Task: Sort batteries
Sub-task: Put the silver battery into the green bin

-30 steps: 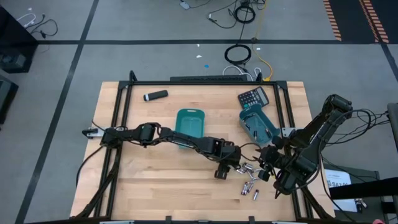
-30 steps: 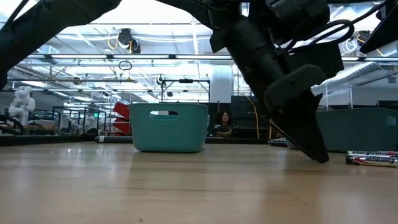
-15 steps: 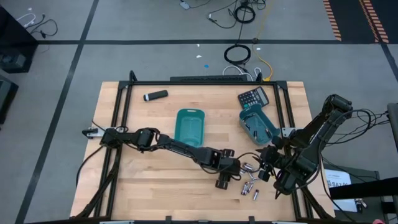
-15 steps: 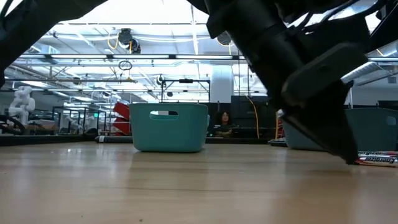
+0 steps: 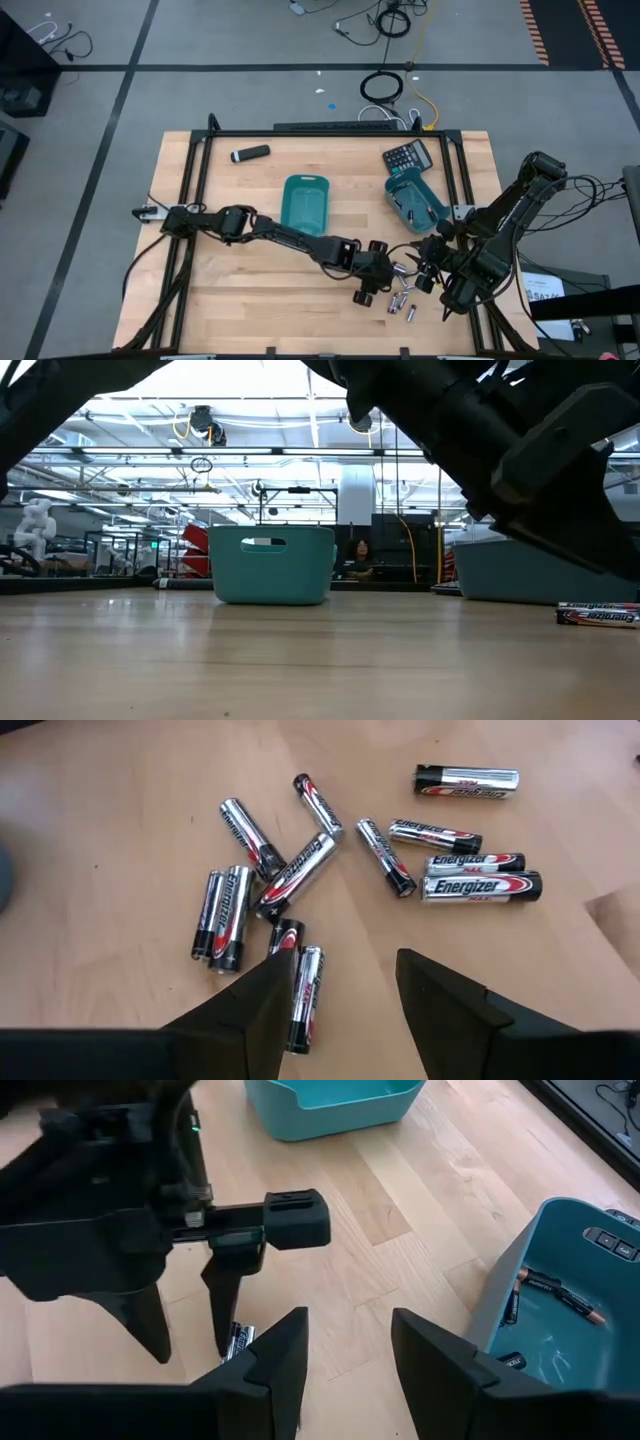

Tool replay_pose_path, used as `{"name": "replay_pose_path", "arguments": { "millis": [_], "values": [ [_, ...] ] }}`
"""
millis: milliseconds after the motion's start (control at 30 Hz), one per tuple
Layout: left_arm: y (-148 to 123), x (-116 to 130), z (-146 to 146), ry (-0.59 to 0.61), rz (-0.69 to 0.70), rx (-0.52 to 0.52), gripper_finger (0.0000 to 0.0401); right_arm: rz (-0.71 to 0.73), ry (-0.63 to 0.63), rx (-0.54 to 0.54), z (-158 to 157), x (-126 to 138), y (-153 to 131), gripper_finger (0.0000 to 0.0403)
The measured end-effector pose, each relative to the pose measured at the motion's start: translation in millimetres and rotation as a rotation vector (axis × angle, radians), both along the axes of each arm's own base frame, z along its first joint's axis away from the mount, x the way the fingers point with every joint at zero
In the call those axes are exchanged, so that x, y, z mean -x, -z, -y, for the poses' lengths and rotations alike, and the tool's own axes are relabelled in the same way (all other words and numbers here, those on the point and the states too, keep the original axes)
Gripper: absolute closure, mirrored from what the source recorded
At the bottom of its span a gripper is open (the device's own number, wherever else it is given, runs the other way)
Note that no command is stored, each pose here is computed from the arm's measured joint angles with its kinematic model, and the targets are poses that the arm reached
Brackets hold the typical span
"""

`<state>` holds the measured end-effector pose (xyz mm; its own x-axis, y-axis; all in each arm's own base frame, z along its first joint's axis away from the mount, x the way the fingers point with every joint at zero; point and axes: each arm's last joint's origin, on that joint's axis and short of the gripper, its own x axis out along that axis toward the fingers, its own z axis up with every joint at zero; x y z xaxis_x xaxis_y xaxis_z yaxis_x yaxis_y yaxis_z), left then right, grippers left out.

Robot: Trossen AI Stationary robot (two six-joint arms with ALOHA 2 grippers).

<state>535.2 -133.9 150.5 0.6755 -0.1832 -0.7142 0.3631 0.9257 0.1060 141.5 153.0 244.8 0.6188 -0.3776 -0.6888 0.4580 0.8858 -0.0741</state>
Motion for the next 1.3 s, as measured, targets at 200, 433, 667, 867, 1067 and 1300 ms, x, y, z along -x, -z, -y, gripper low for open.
{"name": "replay_pose_path", "arguments": {
  "millis": [200, 433, 667, 867, 1067, 1300],
  "values": [
    [10.5, -1.6, 0.3, 0.032, -0.008, -0.017, 0.0212, 0.000, 0.000, 0.000, 0.0, 0.0, 0.0, 0.0266],
    [21.5, -2.0, 0.9, 0.047, -0.024, -0.043, 0.0212, 0.001, 0.001, -0.001, 0.0, -0.2, 0.0, 0.0266],
    [21.6, -3.8, -7.0, 0.030, -0.025, -0.047, 0.0212, 0.002, 0.004, -0.004, 0.0, -0.2, 0.0, 0.0266],
    [21.7, -4.6, -11.2, 0.026, -0.026, -0.053, 0.0212, 0.003, 0.004, -0.004, 0.0, -0.2, 0.0, 0.0266],
    [22.0, -6.1, -18.9, 0.024, -0.028, -0.060, 0.0212, 0.004, 0.006, -0.006, 0.0, -0.2, 0.0, 0.0266],
    [35.2, -6.6, -18.3, 0.035, -0.055, -0.062, 0.0212, 0.006, 0.012, -0.010, 0.1, -0.1, 0.1, 0.0266]
  ]
}}
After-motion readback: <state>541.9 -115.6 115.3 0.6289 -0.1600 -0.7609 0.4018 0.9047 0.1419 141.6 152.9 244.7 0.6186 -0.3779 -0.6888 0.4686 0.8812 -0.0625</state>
